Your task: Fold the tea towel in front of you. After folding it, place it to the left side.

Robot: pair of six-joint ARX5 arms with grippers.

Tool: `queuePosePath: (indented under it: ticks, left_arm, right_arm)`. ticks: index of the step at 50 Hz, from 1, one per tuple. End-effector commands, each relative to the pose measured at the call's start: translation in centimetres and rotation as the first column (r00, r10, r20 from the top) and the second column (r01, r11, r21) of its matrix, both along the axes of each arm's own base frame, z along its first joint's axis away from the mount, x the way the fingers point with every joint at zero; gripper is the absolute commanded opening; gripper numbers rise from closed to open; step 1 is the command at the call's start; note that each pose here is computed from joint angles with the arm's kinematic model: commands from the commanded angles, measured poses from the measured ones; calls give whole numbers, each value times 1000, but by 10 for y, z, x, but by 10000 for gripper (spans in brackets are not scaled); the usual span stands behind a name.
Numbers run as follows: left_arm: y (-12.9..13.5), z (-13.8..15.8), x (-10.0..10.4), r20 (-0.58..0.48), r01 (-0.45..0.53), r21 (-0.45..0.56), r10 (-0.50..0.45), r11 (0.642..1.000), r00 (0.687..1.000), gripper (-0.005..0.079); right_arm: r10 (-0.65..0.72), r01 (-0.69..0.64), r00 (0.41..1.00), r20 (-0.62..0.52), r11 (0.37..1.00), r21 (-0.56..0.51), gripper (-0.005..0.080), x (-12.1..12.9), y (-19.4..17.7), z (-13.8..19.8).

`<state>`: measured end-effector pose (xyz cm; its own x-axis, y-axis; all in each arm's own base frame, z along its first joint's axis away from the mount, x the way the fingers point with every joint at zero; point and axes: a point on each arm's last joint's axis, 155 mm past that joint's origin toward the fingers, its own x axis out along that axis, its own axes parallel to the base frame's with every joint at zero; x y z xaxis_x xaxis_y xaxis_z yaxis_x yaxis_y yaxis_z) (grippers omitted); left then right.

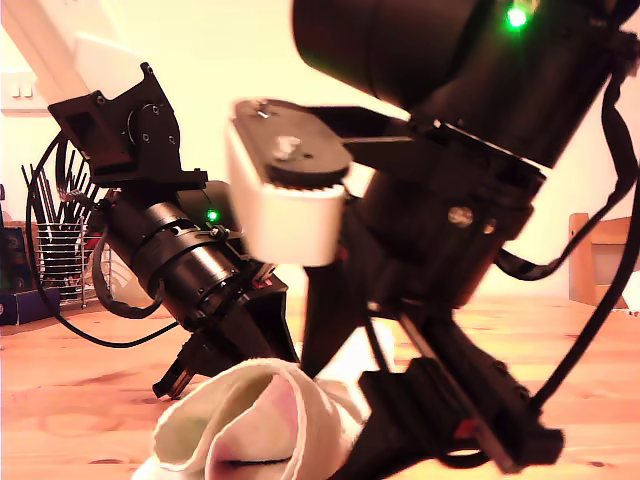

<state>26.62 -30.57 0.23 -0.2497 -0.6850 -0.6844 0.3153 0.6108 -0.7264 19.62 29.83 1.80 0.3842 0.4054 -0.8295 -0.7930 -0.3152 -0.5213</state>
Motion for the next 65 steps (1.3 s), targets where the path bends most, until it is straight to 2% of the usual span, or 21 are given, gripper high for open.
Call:
queuePosePath:
  ticks: [1,24,42,51,58,65]
  left_arm:
    - [12,-36,-23,-90,11,82,-4,997,996,-22]
    - [15,-37,-28,-101,24,90,-15,996,995,-22]
    - [15,-30,-41,-150,55,61,-46,997,988,-22]
    - [15,-30,-40,-148,55,61,-46,997,988,-22]
    - [15,-33,-37,-117,64,64,-56,996,992,-22]
    - [14,-35,-25,-48,72,54,-69,996,996,-22]
  right_arm:
    - [13,-13,1000,15,1000,-8,632,-2,2,-1]
    - [52,-53,997,63,998,17,612,-11,19,7]
    - [57,-57,998,1,997,50,308,-21,23,5]
    - [-11,13,999,-43,998,69,-9,-23,21,3]
    - [-84,93,992,-90,991,101,-11,-23,21,6]
    - [-117,141,981,-155,977,158,-11,-37,26,19]
